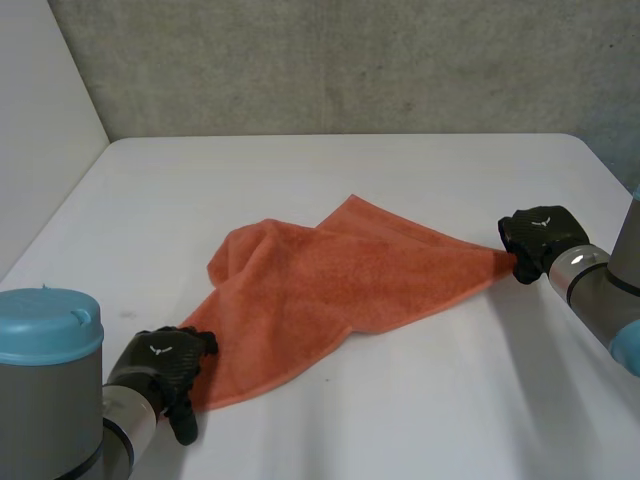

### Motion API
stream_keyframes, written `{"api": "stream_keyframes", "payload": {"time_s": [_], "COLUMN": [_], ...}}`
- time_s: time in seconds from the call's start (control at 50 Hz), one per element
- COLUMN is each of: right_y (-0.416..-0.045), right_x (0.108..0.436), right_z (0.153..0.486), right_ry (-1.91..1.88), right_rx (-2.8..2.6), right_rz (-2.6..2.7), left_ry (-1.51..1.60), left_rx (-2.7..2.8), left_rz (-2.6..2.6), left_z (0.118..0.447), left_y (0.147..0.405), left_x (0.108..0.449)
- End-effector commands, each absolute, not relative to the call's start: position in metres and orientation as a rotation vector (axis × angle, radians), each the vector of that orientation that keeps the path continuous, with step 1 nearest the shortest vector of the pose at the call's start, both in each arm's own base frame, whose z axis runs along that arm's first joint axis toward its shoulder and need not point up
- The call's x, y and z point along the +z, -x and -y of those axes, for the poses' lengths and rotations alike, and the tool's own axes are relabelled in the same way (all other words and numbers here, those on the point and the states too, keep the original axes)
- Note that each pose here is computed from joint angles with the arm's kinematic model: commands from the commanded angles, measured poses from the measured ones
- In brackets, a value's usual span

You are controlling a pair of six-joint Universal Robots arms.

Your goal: Fold the laundry

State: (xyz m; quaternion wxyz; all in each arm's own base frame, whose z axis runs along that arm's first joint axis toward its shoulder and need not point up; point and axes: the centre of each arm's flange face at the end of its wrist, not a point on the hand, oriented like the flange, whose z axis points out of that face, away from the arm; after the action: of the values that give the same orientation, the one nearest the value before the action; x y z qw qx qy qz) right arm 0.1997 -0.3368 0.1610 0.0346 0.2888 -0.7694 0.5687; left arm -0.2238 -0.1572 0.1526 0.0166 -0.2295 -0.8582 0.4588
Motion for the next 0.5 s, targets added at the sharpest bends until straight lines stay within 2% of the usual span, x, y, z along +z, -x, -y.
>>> {"api": "stream_keyframes", "payload": {"time_s": [0.02,0.28,0.5], "right_y": [-0.199,-0.201,-0.201], "right_x": [0.159,0.159,0.157], "right_z": [0.336,0.334,0.332], "right_ry": [-0.893,-0.901,-0.906], "right_rx": [1.741,1.739,1.733], "right_rz": [2.371,2.373,2.379], "left_ry": [0.705,0.684,0.646], "left_rx": [1.474,1.468,1.540], "left_rz": [2.638,2.675,2.636], "left_z": [0.159,0.162,0.170], "left_y": [0.225,0.220,0.221], "left_x": [0.148,0.131,0.131]}}
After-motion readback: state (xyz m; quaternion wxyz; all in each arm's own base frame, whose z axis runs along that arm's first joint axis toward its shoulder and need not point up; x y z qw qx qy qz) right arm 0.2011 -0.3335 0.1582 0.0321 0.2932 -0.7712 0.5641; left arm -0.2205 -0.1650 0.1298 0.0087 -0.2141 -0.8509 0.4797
